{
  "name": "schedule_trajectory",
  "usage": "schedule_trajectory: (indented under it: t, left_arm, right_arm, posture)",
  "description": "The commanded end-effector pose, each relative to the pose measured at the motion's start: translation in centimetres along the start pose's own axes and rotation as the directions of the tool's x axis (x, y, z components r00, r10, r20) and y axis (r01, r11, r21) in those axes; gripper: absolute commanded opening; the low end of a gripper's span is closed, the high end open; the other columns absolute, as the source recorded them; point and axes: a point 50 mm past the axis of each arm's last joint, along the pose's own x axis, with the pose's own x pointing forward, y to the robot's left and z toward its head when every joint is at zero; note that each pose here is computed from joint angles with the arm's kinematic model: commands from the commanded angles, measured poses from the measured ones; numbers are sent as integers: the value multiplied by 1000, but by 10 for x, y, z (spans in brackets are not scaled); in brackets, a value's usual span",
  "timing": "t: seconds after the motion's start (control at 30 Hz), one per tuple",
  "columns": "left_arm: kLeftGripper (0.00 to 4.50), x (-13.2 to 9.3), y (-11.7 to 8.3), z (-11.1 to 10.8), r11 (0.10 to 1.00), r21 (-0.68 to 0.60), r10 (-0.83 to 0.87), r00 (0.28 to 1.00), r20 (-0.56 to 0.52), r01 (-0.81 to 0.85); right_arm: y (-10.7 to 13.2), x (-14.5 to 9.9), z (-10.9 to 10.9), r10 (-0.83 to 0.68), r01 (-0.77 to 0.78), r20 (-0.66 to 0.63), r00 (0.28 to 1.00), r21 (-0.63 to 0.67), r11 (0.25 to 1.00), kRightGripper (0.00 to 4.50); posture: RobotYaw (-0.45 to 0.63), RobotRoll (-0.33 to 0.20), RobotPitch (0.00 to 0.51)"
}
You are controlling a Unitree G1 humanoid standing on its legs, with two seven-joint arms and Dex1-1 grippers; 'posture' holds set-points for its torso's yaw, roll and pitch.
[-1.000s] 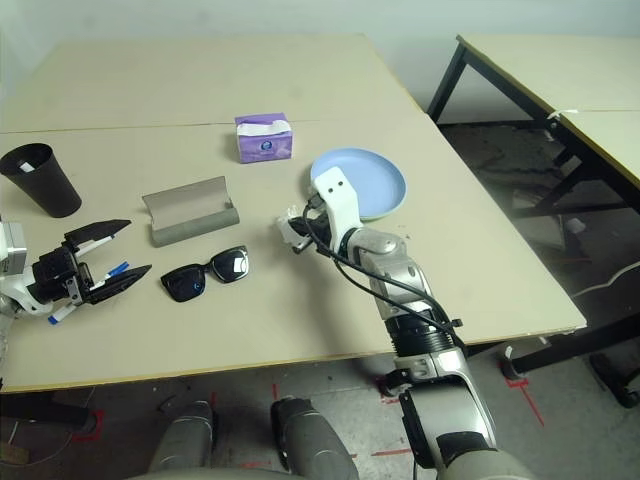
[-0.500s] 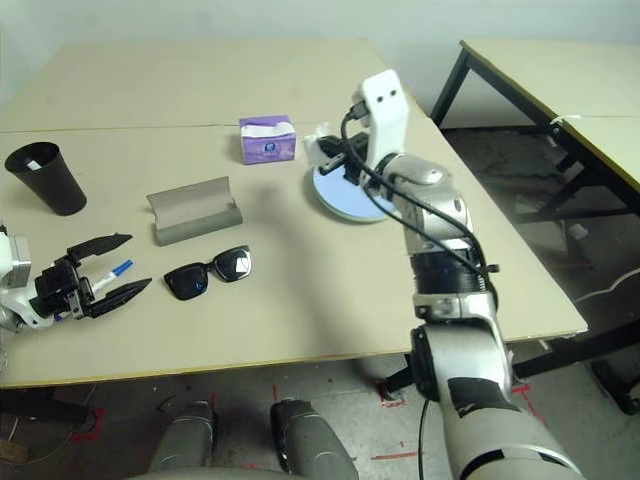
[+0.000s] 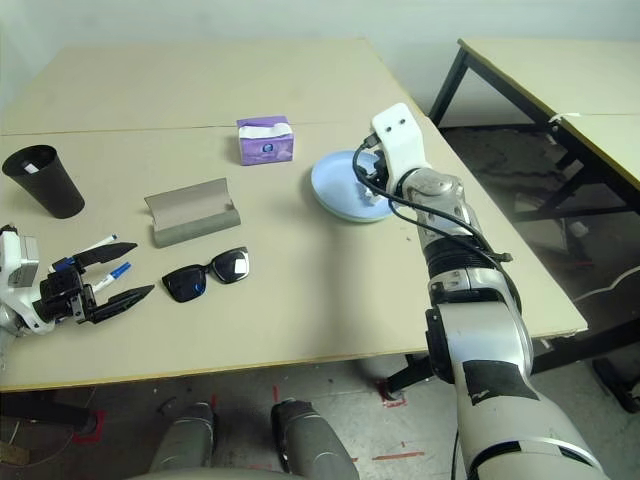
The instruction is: Organize and tidy the items on the table.
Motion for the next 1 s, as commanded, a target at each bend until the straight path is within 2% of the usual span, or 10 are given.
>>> schedule_trajectory:
  t: [0.03,0.17,0.27,0.33,0.43,0.57,0.67,0.73,0.83,1.0]
  left_arm:
    - [4500,-4,0,2,999,-48,-30,997,-70,27]
    - [4500,-15,5,5,997,-77,-36,990,-138,26]
    - [4500,-22,7,5,996,-84,-41,984,-176,26]
    - [4500,-26,8,4,995,-93,-46,980,-194,29]
    - [4500,-28,11,4,995,-91,-49,978,-203,31]
    - [4500,-25,16,2,995,-92,-51,980,-193,34]
    - [4500,-22,20,0,996,-86,-51,980,-192,35]
    - [4500,-22,22,-1,996,-81,-43,981,-191,28]
    - [4500,-24,22,-2,997,-77,-38,980,-196,23]
    - [4500,-33,19,-4,997,-80,-23,977,-212,6]
  right_arm:
    - [-4,-15,9,38,-38,66,997,4,999,4470]
    - [6,-54,27,184,-163,147,972,-142,976,4470]
    - [29,-88,33,353,-322,120,928,-222,920,4470]
    - [49,-108,36,474,-439,58,878,-295,849,4470]
    - [76,-128,47,612,-576,-69,788,-432,694,4470]
    - [108,-119,81,704,-650,-111,701,-505,568,4470]
    - [127,-98,106,738,-690,-138,660,-499,524,4470]
    - [143,-81,123,765,-727,-132,630,-446,522,4470]
    - [162,-66,136,781,-765,-172,601,-408,499,4470]
    - [191,-50,146,809,-818,-240,536,-383,429,4470]
  posture:
    - [24,0,139]
    - [10,0,155]
    - [-12,0,164]
    - [-28,0,170]
    - [-61,0,176]
    - [-84,0,176]
    - [-82,0,175]
    - [-71,0,173]
    - [-55,0,173]
    - [-43,0,176]
